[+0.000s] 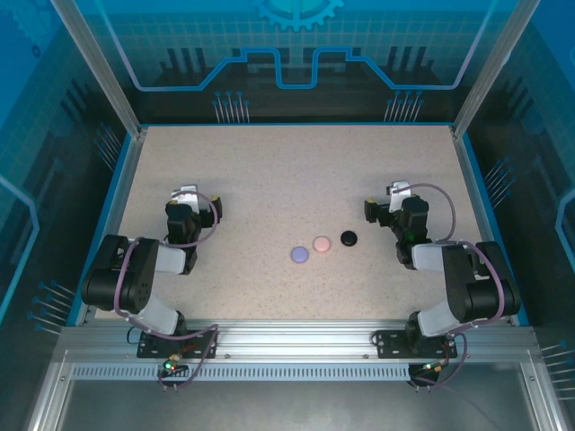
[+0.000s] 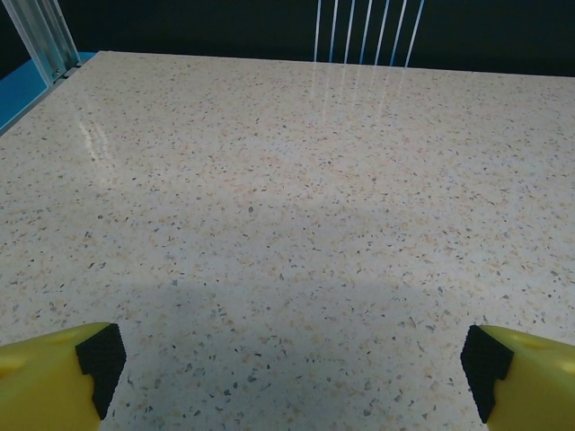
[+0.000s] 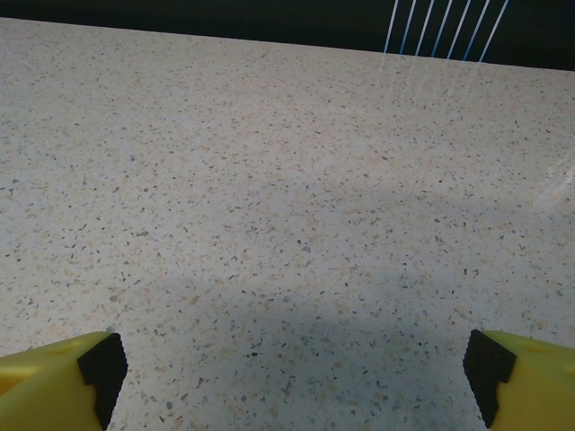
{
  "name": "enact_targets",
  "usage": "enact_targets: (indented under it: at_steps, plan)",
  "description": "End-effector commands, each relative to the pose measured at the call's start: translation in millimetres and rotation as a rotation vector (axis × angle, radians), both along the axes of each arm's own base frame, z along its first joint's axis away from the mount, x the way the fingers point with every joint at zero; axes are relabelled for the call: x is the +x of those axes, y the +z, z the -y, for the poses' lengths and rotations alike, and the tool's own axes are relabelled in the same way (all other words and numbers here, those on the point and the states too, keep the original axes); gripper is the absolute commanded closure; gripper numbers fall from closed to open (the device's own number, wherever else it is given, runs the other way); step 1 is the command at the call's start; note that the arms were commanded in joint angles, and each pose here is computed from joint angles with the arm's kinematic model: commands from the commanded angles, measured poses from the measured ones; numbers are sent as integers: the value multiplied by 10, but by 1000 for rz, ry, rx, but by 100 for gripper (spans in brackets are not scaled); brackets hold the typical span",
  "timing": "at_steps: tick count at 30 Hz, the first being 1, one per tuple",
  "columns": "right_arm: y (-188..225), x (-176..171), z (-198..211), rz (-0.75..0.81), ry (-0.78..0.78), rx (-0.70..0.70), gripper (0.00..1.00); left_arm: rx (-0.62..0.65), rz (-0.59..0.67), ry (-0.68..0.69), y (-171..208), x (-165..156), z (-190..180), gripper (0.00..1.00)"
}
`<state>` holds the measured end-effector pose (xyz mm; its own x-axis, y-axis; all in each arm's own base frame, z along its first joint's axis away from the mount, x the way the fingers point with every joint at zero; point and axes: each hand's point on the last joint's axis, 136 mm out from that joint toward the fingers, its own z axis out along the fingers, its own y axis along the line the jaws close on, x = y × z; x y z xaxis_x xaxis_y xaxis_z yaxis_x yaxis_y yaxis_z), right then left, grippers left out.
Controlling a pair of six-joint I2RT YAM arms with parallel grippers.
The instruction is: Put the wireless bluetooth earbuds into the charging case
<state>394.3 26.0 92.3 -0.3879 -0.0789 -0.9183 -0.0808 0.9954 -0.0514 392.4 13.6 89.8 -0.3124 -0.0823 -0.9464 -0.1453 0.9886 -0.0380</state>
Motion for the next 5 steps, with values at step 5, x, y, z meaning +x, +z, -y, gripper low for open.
enact_targets:
  at_steps: [5]
  plan:
    - [13,29,-15,1,19,-9,0,-22,20,18,72,19,-32,1]
